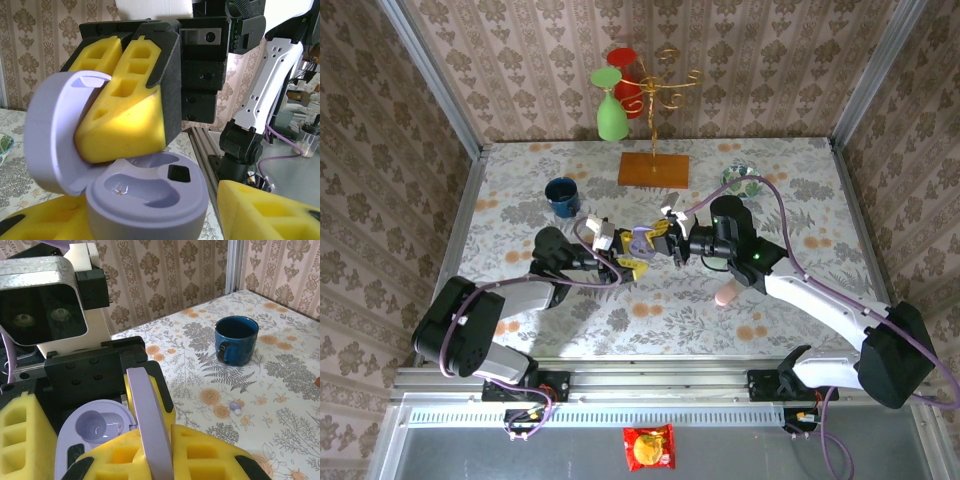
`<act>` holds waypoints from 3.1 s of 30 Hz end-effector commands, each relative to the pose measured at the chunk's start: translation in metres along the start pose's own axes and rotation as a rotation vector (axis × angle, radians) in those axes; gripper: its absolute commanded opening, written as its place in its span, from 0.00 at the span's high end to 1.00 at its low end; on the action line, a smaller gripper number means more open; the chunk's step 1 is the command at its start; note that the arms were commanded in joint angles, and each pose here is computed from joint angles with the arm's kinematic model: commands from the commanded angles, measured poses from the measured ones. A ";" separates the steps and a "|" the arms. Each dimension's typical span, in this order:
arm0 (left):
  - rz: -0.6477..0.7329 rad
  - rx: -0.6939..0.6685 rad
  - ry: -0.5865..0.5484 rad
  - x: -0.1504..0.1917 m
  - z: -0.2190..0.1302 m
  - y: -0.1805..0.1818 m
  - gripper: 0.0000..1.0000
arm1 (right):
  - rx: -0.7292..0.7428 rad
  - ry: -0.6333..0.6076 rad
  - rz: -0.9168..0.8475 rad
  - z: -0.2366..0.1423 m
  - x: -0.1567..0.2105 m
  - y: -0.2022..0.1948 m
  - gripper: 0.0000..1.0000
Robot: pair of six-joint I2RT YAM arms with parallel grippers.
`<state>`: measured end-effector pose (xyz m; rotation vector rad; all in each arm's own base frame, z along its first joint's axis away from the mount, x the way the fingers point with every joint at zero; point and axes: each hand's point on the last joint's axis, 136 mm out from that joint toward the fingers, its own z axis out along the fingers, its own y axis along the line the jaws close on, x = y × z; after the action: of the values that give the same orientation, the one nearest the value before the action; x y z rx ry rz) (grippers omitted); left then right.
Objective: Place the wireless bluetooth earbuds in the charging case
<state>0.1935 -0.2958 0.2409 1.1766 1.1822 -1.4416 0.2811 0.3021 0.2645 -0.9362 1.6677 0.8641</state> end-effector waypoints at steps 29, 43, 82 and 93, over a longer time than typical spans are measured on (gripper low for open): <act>0.050 0.006 -0.008 -0.003 0.000 0.001 0.59 | 0.029 -0.013 0.043 -0.002 -0.011 -0.003 0.54; 0.118 -0.192 -0.027 -0.005 -0.029 0.050 0.57 | 0.113 -0.199 0.208 -0.039 -0.032 -0.012 0.32; 0.189 -0.414 -0.100 -0.039 -0.076 0.067 0.57 | 0.187 0.478 0.764 0.161 0.164 -0.131 0.35; 0.183 -0.390 -0.089 -0.035 -0.074 0.064 0.57 | 0.084 0.609 0.801 0.175 0.185 -0.114 0.35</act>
<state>0.2786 -0.2280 0.2542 0.8772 1.2417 -1.0584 0.4400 0.3709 0.0465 -0.4088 2.5742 1.0353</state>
